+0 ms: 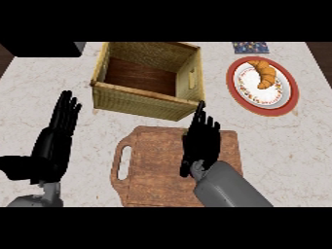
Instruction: Pick the eggplant from the cutting board and place it in the basket
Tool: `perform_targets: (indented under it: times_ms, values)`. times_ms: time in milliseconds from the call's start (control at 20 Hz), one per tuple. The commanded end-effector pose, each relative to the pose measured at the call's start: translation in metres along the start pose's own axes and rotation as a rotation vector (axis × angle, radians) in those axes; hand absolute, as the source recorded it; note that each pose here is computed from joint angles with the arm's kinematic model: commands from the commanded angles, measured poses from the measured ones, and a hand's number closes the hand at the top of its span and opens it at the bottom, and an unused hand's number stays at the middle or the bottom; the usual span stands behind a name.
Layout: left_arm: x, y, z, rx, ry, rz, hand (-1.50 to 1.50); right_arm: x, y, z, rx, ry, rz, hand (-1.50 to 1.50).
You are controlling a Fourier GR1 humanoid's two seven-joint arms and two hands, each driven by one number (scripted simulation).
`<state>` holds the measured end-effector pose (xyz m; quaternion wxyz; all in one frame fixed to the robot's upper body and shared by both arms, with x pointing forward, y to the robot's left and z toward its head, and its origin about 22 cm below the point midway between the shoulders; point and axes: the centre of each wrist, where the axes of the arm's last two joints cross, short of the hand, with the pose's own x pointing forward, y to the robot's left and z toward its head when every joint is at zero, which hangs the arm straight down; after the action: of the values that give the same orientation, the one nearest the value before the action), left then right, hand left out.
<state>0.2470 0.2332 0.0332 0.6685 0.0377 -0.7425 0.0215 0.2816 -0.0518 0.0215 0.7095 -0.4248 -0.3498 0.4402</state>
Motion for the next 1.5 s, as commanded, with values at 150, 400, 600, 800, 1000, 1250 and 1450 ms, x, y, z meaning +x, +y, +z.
perform_targets:
  times_ms: [150, 400, 600, 800, 1000, 1250, 1450]
  values:
    - [0.000, -0.003, 0.003, 0.000, 0.009, 0.004, 0.00, -0.001, 0.014, 0.005, 0.081, 0.117, 0.033, 1.50]
    - [0.000, -0.002, -0.001, 0.004, -0.002, 0.001, 0.00, 0.004, 0.022, -0.005, 0.093, 0.050, 0.142, 1.50]
    - [0.010, 0.015, -0.013, 0.004, 0.000, 0.007, 0.00, -0.004, 0.027, -0.014, 0.104, 0.042, 0.169, 1.50]
    - [0.008, -0.009, -0.009, 0.003, -0.018, 0.001, 0.00, 0.005, 0.022, -0.010, 0.063, 0.000, 0.193, 1.50]
    - [0.008, -0.004, -0.008, -0.010, 0.005, 0.004, 0.00, 0.012, 0.029, 0.016, 0.025, -0.011, 0.184, 1.50]
    - [0.009, -0.019, -0.011, -0.122, -0.018, 0.025, 0.00, 0.059, -0.030, 0.054, -0.094, -0.353, -0.064, 1.50]
    - [0.004, -0.033, -0.007, -0.159, -0.015, 0.026, 0.00, 0.080, -0.064, 0.069, -0.204, -0.462, -0.185, 1.50]
